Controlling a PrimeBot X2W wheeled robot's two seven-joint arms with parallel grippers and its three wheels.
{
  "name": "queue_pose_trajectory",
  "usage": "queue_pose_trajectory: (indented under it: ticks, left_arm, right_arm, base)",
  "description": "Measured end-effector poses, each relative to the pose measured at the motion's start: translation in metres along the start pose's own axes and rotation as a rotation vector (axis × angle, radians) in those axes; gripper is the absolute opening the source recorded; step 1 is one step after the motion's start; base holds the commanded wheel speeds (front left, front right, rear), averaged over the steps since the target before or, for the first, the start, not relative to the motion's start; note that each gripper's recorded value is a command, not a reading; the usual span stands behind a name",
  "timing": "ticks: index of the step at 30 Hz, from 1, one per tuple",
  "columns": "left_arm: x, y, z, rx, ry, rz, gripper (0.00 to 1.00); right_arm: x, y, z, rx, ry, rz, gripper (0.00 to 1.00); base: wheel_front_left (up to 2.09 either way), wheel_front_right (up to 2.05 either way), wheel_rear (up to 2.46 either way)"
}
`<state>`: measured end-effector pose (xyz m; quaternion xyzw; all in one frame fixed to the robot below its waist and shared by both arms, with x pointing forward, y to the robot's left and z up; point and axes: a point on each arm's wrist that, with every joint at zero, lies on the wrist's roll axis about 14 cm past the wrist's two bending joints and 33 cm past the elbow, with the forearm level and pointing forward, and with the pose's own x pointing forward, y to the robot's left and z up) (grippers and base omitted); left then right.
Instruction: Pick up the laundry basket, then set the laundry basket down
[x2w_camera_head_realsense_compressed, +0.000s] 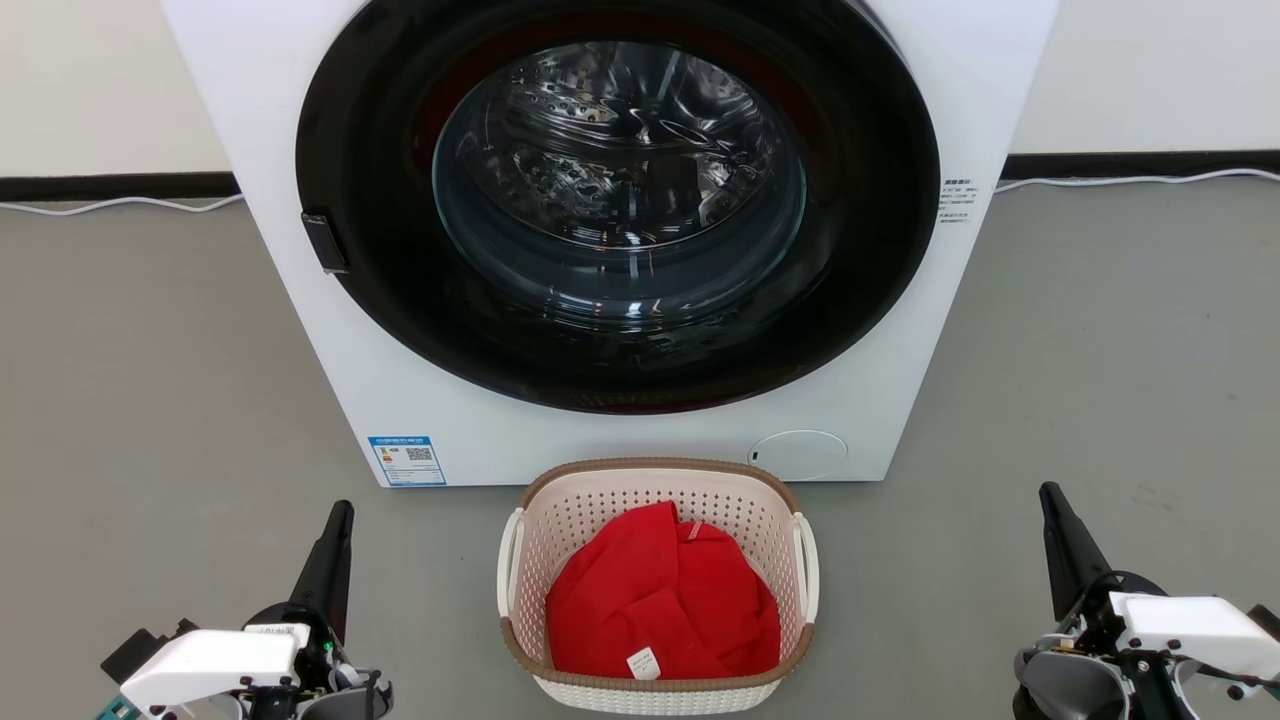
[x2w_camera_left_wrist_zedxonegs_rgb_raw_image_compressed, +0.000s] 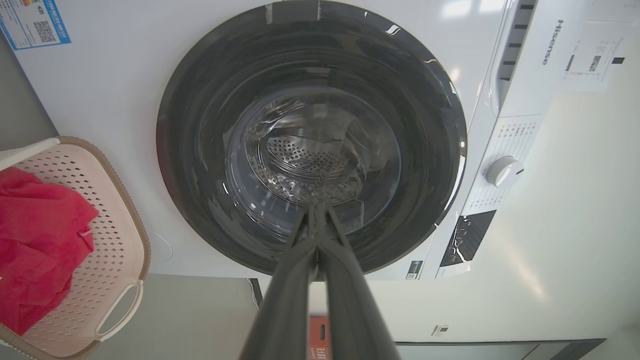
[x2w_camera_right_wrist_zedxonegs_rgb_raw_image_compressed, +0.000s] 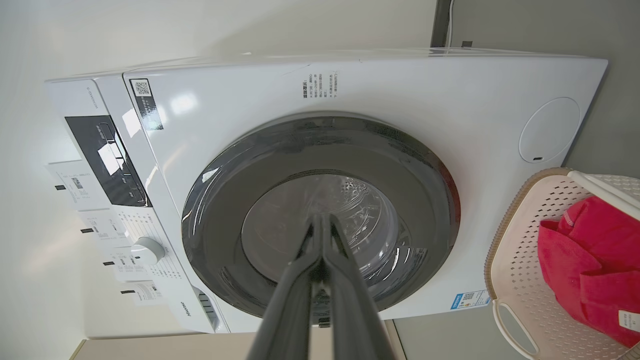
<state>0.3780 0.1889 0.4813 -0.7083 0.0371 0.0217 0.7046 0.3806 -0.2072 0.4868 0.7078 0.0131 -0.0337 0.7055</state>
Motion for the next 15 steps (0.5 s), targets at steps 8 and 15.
queue_pose_trajectory:
  ticks: [8, 15]
  left_arm:
    - [0.0, 0.0, 0.0, 0.0, 0.0, 0.0, 0.0]
    - [0.0, 0.0, 0.0, 0.0, 0.0, 0.0, 0.0]
  right_arm:
    - [0.0, 0.0, 0.0, 0.0, 0.0, 0.0, 0.0]
    - [0.0, 0.0, 0.0, 0.0, 0.0, 0.0, 0.0]
  base:
    - [0.0, 0.0, 0.0]
    - [0.0, 0.0, 0.0]
